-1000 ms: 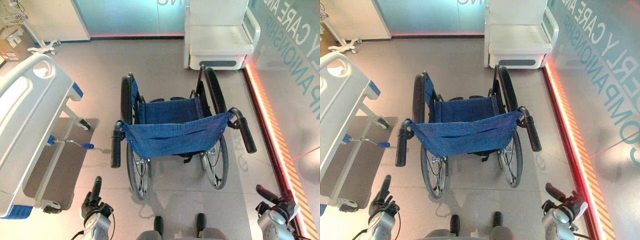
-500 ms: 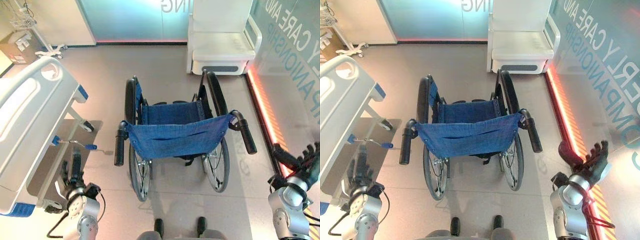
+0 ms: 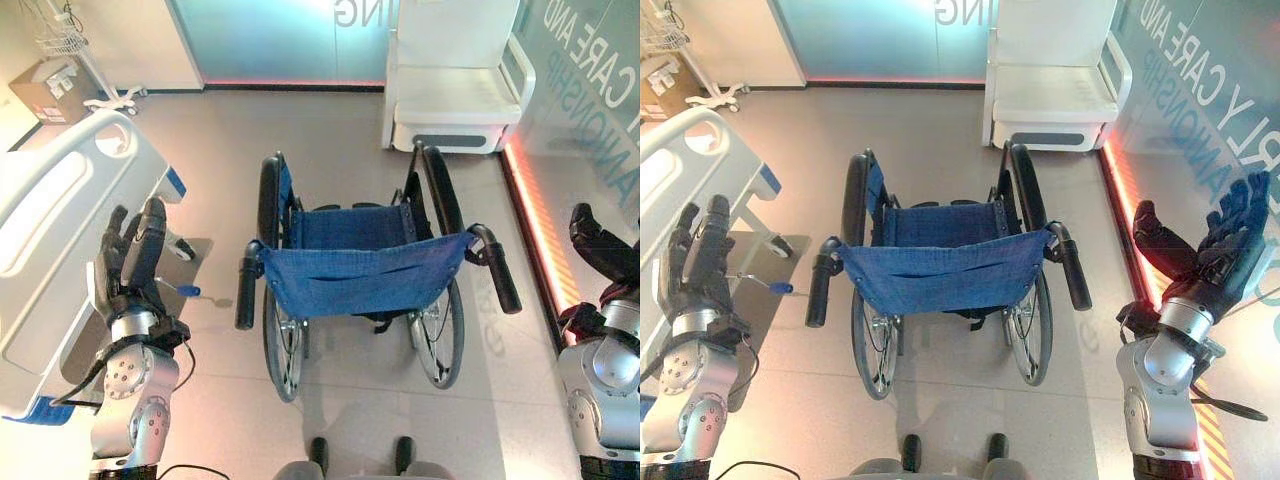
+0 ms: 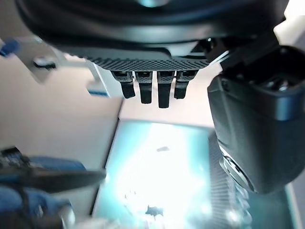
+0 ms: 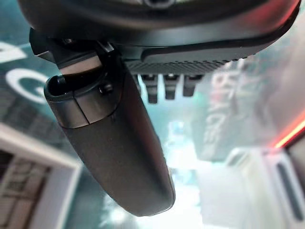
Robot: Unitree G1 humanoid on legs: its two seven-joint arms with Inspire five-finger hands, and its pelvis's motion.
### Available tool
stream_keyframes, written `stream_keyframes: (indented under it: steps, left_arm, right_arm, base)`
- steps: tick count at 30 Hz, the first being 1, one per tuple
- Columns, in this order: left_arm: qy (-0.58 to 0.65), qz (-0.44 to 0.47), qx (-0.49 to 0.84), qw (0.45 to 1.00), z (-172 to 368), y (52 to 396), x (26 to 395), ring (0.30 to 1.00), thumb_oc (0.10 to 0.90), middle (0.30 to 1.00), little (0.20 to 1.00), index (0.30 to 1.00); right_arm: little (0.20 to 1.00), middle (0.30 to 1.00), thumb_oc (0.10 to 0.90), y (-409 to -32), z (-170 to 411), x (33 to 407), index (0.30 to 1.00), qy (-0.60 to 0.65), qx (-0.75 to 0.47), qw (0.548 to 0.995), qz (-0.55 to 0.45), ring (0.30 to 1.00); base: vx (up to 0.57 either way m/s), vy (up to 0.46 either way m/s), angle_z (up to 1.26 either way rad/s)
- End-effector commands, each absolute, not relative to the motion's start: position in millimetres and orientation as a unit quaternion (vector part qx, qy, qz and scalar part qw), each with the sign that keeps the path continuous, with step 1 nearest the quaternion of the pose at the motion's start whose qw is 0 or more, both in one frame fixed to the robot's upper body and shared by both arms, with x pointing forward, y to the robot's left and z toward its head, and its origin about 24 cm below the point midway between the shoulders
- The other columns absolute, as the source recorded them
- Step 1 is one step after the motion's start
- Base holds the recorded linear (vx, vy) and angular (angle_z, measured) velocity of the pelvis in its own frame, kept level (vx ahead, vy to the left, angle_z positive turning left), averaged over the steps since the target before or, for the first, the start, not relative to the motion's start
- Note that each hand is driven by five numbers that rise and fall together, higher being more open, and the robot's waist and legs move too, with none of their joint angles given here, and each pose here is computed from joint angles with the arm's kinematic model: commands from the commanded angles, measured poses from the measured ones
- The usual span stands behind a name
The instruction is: Push the wheelchair next to the bed
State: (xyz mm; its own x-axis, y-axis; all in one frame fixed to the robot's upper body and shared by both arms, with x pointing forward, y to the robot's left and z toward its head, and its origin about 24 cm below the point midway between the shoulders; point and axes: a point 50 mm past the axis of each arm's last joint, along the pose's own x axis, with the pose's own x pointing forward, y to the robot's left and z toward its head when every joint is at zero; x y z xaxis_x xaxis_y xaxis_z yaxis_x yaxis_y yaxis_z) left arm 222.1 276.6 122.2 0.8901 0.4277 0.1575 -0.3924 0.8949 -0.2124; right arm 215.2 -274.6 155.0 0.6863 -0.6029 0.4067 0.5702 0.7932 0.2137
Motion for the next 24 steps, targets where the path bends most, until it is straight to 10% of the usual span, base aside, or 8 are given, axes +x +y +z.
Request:
stream_keyframes:
  steps: [1,24]
  left_arm:
    - [-0.194,0.116,-0.005,0.974,180,267,227,0.900,0.800,0.900,0.900,0.900]
    - [-0.026,-0.071,0.029,0.997,161,255,223,0.900,0.800,0.900,0.900,0.900]
  right_arm:
    - [0.900,0.900,0.800,-257,217,211,0.900,-0.381,0.038,0.906,-0.182,0.900]
    - [0.900,0.900,0.800,-236,217,209,0.900,-0.309,0.070,0.948,-0.021,0.900]
  base:
    - [0.00,0.000,0.00]
    - [-0.01,-0.001,0.00]
